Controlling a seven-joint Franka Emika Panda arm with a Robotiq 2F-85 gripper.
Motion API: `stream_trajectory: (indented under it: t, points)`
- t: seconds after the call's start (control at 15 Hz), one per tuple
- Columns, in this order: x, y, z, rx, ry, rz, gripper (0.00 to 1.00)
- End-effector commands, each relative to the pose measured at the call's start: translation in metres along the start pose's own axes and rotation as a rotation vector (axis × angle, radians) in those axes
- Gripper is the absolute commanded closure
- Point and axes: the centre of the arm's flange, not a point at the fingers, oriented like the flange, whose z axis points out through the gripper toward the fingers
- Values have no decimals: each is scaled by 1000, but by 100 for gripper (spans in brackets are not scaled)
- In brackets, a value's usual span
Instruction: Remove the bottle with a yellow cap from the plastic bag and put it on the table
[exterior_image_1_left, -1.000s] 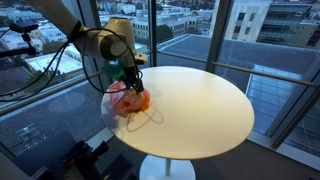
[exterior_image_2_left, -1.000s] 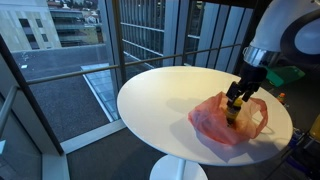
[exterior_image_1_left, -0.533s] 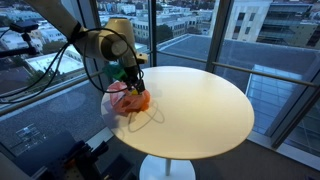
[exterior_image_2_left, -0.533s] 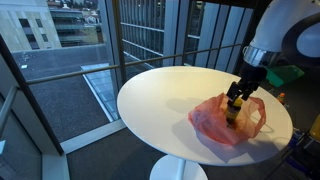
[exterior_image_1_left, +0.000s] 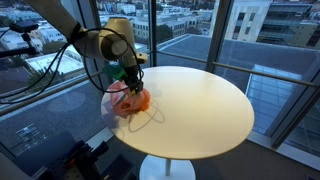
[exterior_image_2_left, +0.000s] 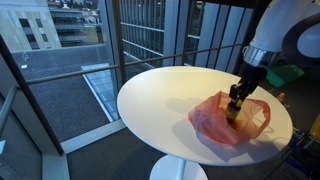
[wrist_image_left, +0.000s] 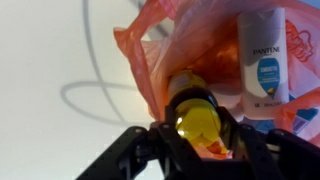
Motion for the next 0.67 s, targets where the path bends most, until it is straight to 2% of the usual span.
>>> stream_trajectory:
  t: [0.0,0.6]
  points:
    - [-3,-3,-16,3,11,1,80]
    - [-11,-14,-62,82,14,-17,80]
